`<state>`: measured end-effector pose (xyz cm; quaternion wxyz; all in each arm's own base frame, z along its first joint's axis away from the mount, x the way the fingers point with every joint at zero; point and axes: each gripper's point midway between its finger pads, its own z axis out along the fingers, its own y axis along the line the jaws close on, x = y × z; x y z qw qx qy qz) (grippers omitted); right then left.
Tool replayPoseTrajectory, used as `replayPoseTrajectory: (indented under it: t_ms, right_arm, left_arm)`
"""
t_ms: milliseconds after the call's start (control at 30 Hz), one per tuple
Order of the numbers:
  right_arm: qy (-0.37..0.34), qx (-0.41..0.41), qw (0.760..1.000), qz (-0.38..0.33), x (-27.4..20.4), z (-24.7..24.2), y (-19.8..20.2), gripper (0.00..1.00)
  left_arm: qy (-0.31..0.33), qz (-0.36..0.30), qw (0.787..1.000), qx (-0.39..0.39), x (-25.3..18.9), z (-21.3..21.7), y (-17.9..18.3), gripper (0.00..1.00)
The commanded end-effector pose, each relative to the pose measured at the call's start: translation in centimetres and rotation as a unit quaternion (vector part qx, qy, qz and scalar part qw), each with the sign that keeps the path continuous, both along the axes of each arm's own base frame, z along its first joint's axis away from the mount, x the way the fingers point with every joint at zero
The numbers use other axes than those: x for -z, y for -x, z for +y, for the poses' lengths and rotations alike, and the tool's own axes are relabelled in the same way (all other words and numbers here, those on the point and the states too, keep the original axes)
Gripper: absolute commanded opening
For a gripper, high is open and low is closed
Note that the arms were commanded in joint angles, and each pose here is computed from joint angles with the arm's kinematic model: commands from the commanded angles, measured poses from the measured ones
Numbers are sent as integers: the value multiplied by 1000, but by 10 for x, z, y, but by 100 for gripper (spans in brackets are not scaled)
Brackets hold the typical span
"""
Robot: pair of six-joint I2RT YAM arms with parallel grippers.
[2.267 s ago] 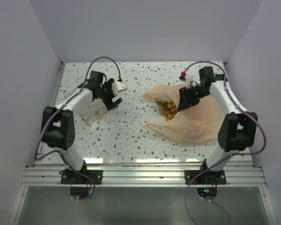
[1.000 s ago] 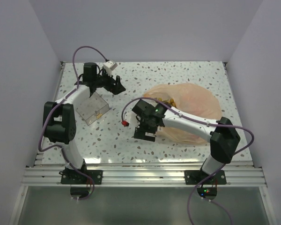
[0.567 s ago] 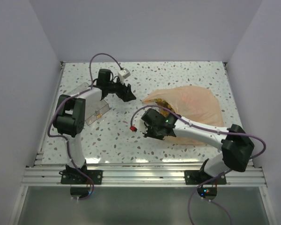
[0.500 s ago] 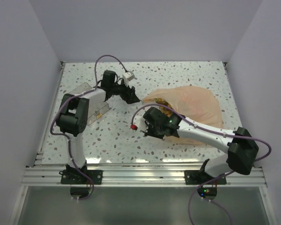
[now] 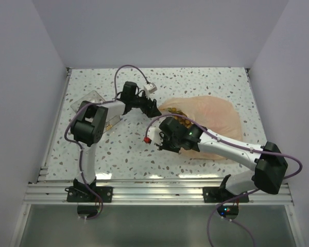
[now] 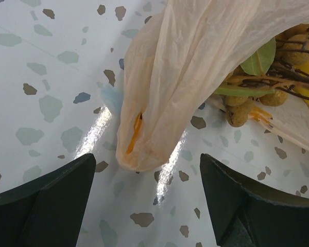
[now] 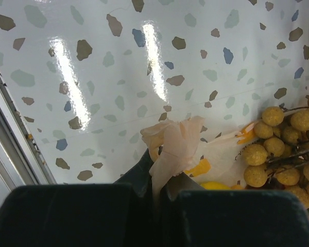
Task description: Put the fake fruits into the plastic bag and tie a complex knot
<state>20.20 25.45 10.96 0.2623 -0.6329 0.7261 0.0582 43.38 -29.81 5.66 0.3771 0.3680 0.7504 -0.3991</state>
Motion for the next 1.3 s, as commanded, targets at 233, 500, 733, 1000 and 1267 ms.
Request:
replayPoseTrajectory:
  t_ms: [233, 500, 733, 1000, 1267]
  right_arm:
    - [-39, -11, 999, -13, -39, 3, -5, 0]
    - [-136, 28, 987, -75, -142, -29, -24, 0]
    - [-198, 70, 956, -207, -252, -79, -14, 0]
    - [-154, 141, 931, -300, -263, -134, -18, 0]
    - [-101, 97, 966, -217, -140, -123, -7, 0]
  left_arm:
    - [-8, -35, 999, -20, -4, -15, -32, 37]
    - [-47, -56, 997, -40, -118, 15, -37, 0]
    - [-76, -167, 976, -115, -274, 48, -38, 0]
    - [-137, -222, 947, -185, -322, 82, -18, 0]
    - [-247, -139, 952, -116, -227, 67, 27, 0]
